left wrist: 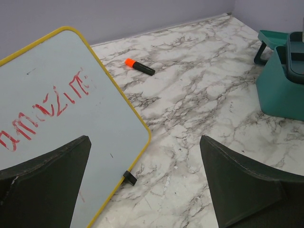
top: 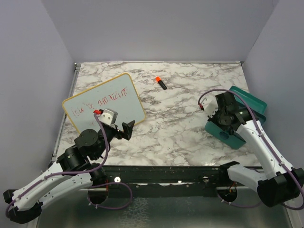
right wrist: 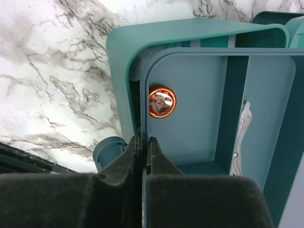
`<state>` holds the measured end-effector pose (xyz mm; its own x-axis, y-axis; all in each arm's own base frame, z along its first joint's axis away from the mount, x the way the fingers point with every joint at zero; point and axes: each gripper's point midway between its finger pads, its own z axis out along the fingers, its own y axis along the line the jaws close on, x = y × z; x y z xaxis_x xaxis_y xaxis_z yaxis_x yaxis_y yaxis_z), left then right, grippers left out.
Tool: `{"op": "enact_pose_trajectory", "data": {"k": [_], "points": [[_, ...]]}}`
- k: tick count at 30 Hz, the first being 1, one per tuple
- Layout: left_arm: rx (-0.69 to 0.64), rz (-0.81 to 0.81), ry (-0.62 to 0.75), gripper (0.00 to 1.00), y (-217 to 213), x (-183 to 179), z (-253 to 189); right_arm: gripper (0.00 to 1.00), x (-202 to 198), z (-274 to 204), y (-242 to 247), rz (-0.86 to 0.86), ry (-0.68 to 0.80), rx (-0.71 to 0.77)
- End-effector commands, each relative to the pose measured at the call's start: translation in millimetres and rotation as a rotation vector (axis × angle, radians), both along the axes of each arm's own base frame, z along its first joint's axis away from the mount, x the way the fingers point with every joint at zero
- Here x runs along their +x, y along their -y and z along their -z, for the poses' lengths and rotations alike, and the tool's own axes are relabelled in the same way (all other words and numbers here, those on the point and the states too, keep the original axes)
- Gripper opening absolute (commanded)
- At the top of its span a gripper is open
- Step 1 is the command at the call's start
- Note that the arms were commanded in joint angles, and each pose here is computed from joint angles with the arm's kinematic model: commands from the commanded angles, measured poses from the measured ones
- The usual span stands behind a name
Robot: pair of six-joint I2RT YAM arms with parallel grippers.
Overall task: Organize the medicine kit
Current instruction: Place the medicine box compartment inside the medicine box.
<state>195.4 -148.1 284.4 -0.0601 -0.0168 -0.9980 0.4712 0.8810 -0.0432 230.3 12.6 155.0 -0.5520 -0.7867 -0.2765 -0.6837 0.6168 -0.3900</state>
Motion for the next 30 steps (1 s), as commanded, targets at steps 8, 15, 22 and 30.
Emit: {"op": "enact_pose_trajectory", "data": {"k": [8, 15, 22, 30], "points": [[0.008, 0.021, 0.003, 0.99, 6.0, 0.4, 2.9, 0.00, 4.3, -5.4, -14.9, -0.126, 0.037, 0.061], [0.027, 0.033, -0.009, 0.99, 11.3, 1.8, 7.3, 0.01, 3.0, 3.4, -17.2, -0.136, 0.001, 0.078], [0.023, 0.030, -0.010, 0.99, 10.8, 1.9, 7.8, 0.01, 0.2, 5.8, -13.6, -0.135, -0.016, 0.069], [0.043, 0.054, -0.030, 0.99, 18.9, 2.7, 13.8, 0.10, 10.8, -10.6, -16.7, -0.139, -0.030, 0.096]]}}
